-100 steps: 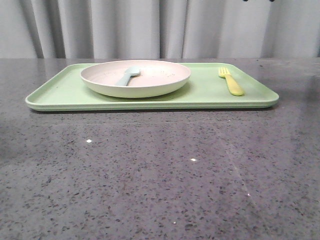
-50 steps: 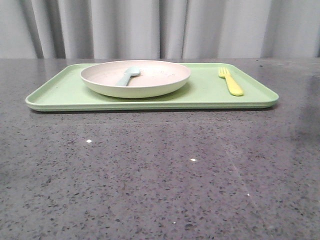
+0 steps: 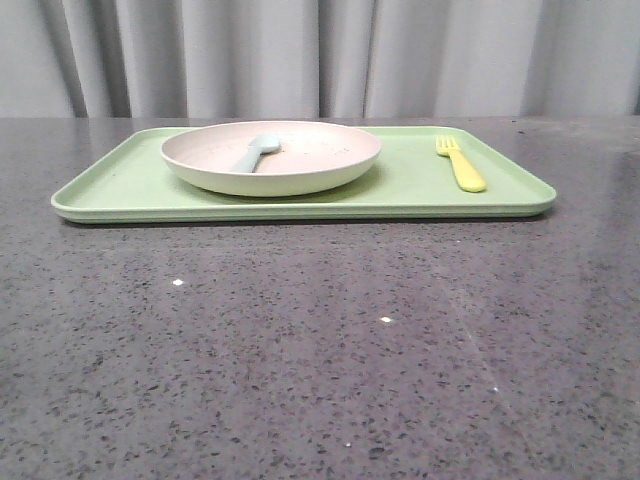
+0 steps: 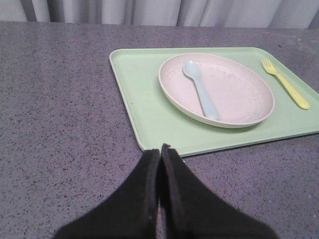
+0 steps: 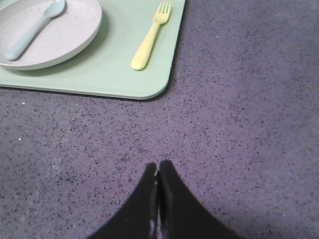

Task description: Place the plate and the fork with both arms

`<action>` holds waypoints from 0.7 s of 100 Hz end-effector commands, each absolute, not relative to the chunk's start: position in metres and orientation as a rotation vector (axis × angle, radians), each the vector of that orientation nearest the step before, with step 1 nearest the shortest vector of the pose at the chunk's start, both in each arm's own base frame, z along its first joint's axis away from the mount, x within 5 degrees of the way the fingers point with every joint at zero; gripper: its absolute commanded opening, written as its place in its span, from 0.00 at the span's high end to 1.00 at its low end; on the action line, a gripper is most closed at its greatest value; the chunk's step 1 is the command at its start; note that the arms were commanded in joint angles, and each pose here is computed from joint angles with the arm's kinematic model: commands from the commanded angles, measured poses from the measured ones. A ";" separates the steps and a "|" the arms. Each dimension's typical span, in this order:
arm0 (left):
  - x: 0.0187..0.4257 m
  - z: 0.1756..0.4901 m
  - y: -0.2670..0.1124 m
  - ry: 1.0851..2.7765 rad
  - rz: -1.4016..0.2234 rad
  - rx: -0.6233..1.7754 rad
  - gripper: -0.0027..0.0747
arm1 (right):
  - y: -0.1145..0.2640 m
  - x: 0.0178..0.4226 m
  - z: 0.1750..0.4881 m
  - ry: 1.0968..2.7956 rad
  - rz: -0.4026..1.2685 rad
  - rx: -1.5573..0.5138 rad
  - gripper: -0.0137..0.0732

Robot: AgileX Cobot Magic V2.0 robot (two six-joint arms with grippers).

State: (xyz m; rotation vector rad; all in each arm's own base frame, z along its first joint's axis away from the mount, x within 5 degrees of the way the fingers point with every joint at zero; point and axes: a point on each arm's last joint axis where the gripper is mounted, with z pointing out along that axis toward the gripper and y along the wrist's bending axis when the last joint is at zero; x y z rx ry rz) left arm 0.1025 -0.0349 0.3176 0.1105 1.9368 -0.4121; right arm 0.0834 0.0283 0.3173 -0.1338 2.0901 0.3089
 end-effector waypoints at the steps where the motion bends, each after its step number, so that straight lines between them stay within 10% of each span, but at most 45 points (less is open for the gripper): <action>1: 0.102 0.326 -0.033 1.851 -0.417 0.078 0.99 | 0.025 0.077 0.326 1.959 0.321 -0.144 0.92; 70: 0.087 0.317 -0.030 1.825 -0.420 0.082 0.99 | 0.016 0.057 0.318 1.880 0.344 -0.134 0.92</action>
